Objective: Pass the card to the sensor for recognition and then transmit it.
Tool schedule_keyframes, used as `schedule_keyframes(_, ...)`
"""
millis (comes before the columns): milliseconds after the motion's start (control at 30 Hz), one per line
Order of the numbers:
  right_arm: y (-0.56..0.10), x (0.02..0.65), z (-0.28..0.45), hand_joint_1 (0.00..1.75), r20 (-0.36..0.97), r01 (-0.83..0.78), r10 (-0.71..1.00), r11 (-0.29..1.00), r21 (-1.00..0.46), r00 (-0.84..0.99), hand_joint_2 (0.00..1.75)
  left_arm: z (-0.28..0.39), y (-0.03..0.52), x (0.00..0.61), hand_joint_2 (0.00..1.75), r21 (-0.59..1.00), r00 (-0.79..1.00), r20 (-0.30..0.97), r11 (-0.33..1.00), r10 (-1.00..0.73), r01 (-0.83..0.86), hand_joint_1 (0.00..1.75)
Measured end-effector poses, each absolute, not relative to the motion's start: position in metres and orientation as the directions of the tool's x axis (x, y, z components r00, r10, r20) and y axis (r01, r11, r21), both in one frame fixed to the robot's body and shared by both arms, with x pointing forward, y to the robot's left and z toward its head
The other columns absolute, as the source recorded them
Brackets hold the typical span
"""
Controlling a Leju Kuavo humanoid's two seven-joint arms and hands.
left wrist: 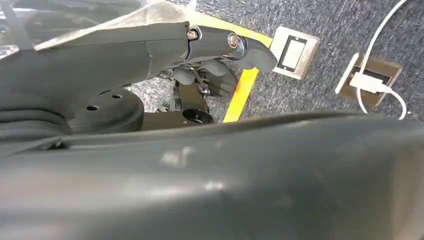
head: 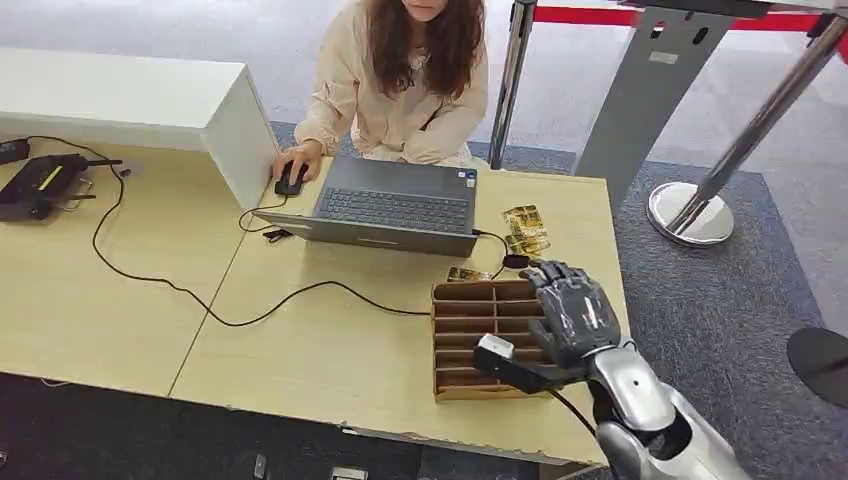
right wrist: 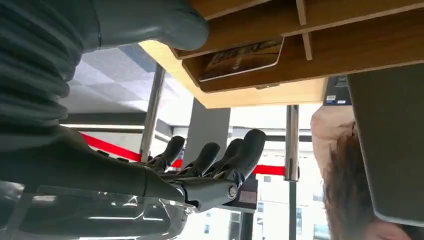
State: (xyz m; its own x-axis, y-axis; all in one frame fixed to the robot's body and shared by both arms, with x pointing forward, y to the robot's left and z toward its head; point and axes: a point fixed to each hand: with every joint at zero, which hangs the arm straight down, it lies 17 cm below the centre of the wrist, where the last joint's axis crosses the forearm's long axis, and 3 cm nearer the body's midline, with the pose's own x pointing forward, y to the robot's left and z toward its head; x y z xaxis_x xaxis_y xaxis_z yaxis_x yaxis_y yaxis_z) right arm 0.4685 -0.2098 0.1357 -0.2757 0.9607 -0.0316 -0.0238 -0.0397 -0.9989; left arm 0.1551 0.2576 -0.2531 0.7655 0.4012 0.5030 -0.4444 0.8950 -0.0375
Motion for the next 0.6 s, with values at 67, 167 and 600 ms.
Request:
schedule_keyframes(67,-0.2088,0.4691,0.1353,0.54,-0.030,-0.025,0.961,-0.038,-0.999,-0.275,1.75,-0.2531,0.2570,0.1551,0.00,-0.038,0.766,0.503,0.895,0.401,-0.444,0.00)
schedule_keyframes(167,-0.2076,0.4698,0.1344,0.54,-0.027,-0.028,0.961,-0.036,-0.999,-0.274,1.75,-0.2530,0.2558,0.1553,0.00,-0.042,0.765,0.502,0.895,0.403,-0.444,0.00)
schedule_keyframes(600,-0.2051,0.4735,0.1301,0.56,-0.016,-0.037,0.962,-0.027,-0.999,-0.272,1.75,-0.2524,0.2541,0.1562,0.00,-0.052,0.761,0.504,0.894,0.408,-0.445,0.00)
